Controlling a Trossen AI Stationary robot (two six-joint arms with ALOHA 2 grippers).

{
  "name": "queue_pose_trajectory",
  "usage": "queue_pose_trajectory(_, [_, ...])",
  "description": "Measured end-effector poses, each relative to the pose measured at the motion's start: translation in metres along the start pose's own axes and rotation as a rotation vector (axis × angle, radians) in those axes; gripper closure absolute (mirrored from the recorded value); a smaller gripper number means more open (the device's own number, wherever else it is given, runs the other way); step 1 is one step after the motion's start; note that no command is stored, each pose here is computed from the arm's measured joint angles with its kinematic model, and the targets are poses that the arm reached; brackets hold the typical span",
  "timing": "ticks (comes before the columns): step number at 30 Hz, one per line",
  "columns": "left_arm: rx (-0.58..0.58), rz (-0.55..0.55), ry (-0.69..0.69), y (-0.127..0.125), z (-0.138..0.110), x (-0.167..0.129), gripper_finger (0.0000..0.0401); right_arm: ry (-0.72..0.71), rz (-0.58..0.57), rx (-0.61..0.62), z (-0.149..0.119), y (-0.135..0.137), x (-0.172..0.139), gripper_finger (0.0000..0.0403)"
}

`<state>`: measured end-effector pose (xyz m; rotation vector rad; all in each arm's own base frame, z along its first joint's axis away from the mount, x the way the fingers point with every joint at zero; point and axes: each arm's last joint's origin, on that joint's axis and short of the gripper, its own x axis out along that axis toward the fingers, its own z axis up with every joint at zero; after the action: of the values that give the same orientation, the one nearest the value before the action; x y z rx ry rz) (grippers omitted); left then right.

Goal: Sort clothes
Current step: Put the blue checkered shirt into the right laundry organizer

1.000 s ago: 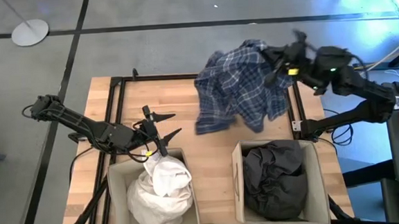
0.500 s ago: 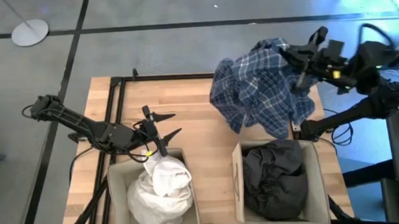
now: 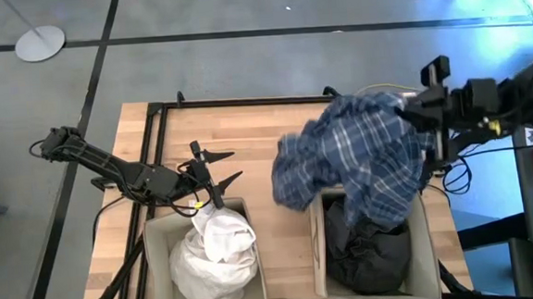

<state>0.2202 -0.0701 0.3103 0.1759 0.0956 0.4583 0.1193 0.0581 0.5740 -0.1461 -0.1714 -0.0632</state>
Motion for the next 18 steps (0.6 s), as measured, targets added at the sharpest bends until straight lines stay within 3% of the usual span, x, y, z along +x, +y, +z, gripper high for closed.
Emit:
queue_pose_trajectory(5, [-0.004,0.000,0.000,0.000,0.000,0.000,0.0150,0.122,-0.049,-0.058,-0.007,0.032,0.004,0.0397])
queue_pose_trajectory(12, [-0.013,0.000,0.000,0.000,0.000,0.000,0.0150,0.254,-0.254,-0.140,-0.023,0.078,0.005,0.0397])
queue_pose_trajectory(18, [-0.016,0.000,0.000,0.000,0.000,0.000,0.0150,0.295,-0.292,-0.097,-0.042,0.102,-0.003,0.0397])
